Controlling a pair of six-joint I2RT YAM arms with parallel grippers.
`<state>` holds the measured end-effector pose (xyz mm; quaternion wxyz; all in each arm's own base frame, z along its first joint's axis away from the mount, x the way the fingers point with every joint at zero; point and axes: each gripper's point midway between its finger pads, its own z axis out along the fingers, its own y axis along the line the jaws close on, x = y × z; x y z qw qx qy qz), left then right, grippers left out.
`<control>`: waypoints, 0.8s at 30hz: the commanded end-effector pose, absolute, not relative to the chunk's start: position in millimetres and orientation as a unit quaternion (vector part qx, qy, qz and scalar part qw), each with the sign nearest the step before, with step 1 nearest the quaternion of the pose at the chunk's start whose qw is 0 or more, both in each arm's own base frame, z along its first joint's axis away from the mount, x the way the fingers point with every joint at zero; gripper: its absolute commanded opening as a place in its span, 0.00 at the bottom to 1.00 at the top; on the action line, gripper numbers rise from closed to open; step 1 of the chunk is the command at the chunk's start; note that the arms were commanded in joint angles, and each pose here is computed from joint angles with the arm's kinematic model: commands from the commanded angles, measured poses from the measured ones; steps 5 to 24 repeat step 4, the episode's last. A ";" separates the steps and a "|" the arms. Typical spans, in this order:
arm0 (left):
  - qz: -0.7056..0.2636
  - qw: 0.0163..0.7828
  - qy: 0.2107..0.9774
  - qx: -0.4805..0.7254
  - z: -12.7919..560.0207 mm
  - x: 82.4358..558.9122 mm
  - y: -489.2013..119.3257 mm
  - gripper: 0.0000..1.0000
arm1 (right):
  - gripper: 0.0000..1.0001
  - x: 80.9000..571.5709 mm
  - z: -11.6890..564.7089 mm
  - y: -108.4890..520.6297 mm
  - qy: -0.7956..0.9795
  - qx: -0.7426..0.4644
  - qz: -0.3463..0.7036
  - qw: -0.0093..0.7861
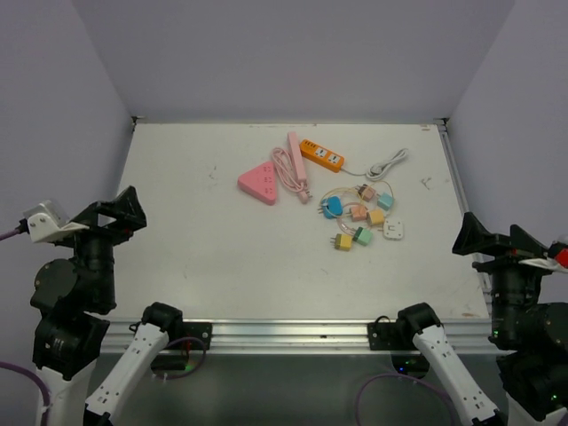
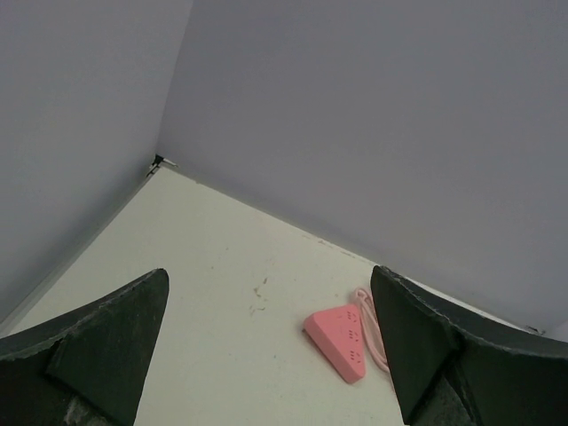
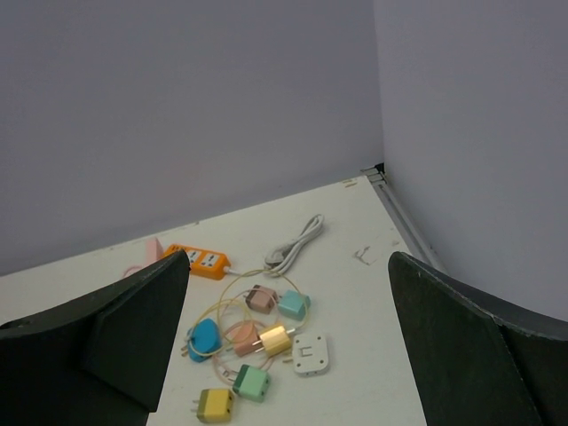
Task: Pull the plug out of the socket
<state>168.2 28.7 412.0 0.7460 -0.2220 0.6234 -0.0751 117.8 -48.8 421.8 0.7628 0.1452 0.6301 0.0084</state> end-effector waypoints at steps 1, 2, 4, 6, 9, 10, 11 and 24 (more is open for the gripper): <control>-0.086 0.757 0.603 -0.237 419.5 172.6 29.2 0.99 | 0.99 123.9 429.6 -42.3 0.617 0.135 0.021 0.775; -0.087 0.756 0.604 -0.238 419.1 173.4 28.9 1.00 | 0.99 123.4 429.9 -42.2 0.614 0.135 0.023 0.777; -0.088 0.754 0.606 -0.236 417.4 175.3 27.4 0.99 | 0.99 125.4 427.5 -41.1 0.616 0.133 0.023 0.776; -0.088 0.754 0.606 -0.236 417.4 175.3 27.4 0.99 | 0.99 125.4 427.5 -41.1 0.616 0.133 0.023 0.776; -0.088 0.754 0.606 -0.236 417.4 175.3 27.4 0.99 | 0.99 125.4 427.5 -41.1 0.616 0.133 0.023 0.776; -0.088 0.754 0.606 -0.236 417.4 175.3 27.4 0.99 | 0.99 125.4 427.5 -41.1 0.616 0.133 0.023 0.776; -0.088 0.754 0.606 -0.236 417.4 175.3 27.4 0.99 | 0.99 125.4 427.5 -41.1 0.616 0.133 0.023 0.776; -0.088 0.754 0.606 -0.236 417.4 175.3 27.4 0.99 | 0.99 125.4 427.5 -41.1 0.616 0.133 0.023 0.776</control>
